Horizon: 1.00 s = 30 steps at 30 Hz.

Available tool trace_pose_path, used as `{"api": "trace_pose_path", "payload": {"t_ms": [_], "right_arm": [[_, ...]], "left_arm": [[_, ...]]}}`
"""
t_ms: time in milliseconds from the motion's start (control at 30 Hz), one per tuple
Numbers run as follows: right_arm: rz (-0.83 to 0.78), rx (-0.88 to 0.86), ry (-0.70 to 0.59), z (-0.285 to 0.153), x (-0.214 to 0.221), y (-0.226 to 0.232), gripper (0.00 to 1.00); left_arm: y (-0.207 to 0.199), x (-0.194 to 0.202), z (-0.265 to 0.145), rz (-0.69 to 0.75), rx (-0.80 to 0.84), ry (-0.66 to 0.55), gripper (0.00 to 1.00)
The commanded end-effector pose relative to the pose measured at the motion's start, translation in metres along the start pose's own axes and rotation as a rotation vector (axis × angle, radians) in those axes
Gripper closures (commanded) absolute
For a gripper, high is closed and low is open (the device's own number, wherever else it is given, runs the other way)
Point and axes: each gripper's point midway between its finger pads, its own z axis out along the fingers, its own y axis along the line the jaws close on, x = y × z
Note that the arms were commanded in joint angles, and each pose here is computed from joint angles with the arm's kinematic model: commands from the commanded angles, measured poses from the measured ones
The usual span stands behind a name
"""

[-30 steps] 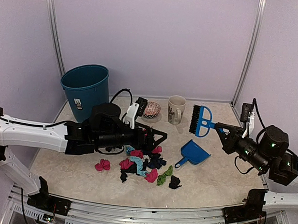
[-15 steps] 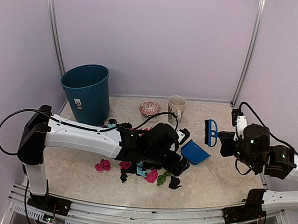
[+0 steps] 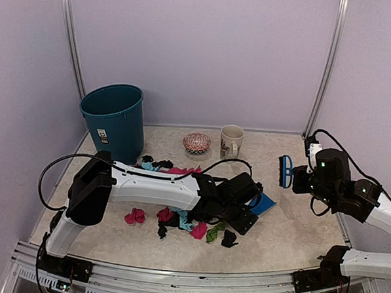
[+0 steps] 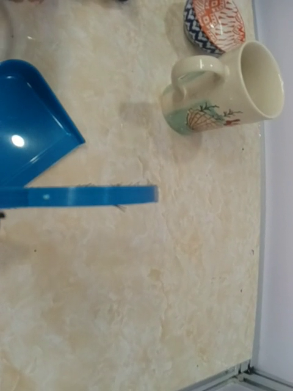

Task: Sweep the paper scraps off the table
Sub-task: Pick up the dustpan from the center of the board.

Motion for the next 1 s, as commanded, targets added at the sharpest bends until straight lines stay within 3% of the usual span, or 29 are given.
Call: {"api": "trace_pose_path", "payload": {"t_ms": [0,433,967], "right_arm": [[0.009,-0.064,-0.026,-0.002,-0.016,0.008,1.0],[0.023,-0.102,-0.027,-0.005,-0.012,0.009,1.0],[0.017,-0.125,-0.015,-0.004,-0.009,0.013,1.0]], "left_arm": [[0.014,0.007,0.013,-0.013,-0.01,0.058,0.2],[0.022,-0.001,0.042,-0.037,-0.014,0.059,0.32],[0.03,0.01,0.062,-0.039,-0.045,0.074,0.6]]}}
